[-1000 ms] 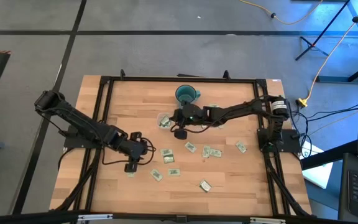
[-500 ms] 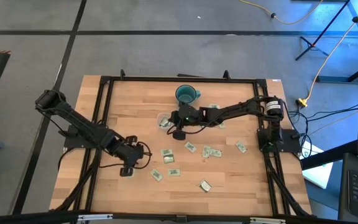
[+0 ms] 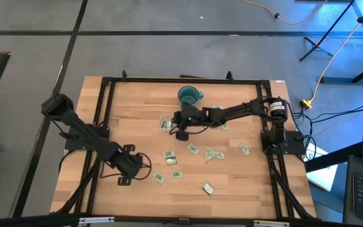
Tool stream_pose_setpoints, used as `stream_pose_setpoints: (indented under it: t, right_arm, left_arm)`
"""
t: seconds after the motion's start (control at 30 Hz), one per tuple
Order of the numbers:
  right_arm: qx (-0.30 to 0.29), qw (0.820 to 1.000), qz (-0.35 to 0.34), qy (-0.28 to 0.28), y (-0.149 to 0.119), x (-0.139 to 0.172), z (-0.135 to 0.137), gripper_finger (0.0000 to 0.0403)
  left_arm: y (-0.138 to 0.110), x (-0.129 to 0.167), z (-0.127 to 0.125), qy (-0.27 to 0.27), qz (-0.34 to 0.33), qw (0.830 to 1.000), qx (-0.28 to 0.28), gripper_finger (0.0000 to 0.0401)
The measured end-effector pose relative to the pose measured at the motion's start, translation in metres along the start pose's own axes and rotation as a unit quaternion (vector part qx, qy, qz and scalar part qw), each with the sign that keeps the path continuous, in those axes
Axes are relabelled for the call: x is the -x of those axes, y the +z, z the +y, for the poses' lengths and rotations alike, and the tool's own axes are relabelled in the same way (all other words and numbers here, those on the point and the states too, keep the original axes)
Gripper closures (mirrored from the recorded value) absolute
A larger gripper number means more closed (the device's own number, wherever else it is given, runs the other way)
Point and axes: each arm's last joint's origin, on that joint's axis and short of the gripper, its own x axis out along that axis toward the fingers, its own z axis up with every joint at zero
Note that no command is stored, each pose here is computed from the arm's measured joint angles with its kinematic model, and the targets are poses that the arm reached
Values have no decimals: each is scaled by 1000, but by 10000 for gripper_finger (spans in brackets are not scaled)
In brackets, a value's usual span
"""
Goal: Pick and place Stevia / Truvia into bins
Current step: Put the green stevia packet into the transparent container
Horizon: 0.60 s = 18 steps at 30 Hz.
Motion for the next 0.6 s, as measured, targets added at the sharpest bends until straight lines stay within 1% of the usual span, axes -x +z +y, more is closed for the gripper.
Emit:
stream_pose_setpoints:
  t: [0.1, 0.17, 0.37, 0.5, 0.6]
  right_arm:
    - [-5, 1000, -1, -7, 1, -1, -6, 345]
    - [-7, 1000, 0, -9, 0, -1, -7, 345]
    - [-6, 1000, 1, -6, 1, 0, -6, 345]
    - [0, 1000, 5, -3, 3, 4, -4, 345]
    - [27, 999, 18, 8, 7, 15, 1, 345]
  left_arm:
    - [-3, -12, -5, 6, 29, 1000, -10, 287]
    - [-5, -19, -6, 16, 43, 999, -7, 287]
    - [-5, -29, -7, 32, 60, 998, -3, 291]
    - [-5, -30, -7, 34, 57, 998, -3, 312]
    - [-5, -31, -7, 35, 54, 998, -3, 336]
